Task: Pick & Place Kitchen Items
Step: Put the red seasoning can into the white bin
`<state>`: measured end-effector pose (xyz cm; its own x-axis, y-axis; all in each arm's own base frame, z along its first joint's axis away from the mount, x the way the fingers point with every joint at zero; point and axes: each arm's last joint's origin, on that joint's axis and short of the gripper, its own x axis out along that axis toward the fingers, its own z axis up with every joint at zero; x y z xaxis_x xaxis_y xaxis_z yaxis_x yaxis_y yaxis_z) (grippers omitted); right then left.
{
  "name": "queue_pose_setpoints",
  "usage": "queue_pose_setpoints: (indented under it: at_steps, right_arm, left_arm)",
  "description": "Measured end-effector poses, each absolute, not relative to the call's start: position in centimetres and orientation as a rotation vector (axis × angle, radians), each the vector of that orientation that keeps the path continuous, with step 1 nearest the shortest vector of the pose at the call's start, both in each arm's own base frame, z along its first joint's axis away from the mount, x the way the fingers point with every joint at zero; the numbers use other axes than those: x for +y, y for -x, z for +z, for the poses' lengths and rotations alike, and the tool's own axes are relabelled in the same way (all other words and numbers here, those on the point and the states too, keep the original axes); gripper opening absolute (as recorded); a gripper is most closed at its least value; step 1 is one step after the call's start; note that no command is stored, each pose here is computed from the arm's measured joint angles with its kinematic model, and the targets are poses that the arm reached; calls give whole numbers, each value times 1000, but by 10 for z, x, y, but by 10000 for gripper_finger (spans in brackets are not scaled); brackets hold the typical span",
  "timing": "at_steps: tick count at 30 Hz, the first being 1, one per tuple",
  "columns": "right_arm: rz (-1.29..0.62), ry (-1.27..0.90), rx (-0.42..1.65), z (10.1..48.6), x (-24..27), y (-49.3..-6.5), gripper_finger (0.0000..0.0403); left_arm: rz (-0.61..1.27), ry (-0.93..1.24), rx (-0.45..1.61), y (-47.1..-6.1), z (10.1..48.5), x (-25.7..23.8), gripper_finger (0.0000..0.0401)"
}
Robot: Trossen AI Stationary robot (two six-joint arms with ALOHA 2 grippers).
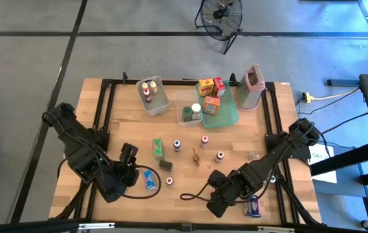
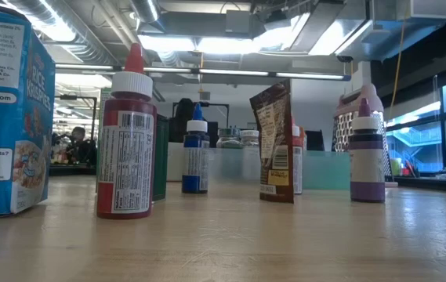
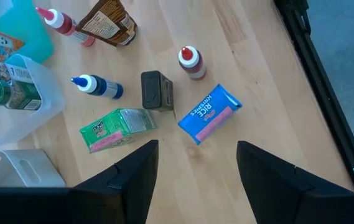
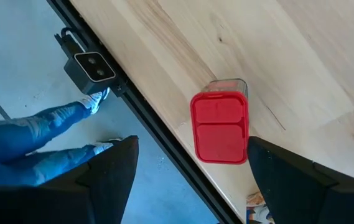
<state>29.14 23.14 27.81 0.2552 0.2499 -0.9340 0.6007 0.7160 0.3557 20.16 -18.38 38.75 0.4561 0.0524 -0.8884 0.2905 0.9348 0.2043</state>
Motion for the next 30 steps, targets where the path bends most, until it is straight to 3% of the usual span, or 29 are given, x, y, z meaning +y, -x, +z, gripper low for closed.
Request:
queue_pose_setpoints:
  at_steps: [19,23,27,30]
  right_arm:
    - [-264,-825,1296,277,224,-304,307]
    - [-242,-806,1301,277,223,-304,334]
    - [-213,-817,1282,279,225,-306,387]
    - [-190,-826,1254,280,224,-310,392]
  left_arm:
    - [-151,-351,1093,-202,387,-184,212]
    - [-151,-351,1093,-202,387,-184,212]
    - [-151,-350,1092,-202,388,-184,212]
    - [-151,-349,1091,-202,388,-184,212]
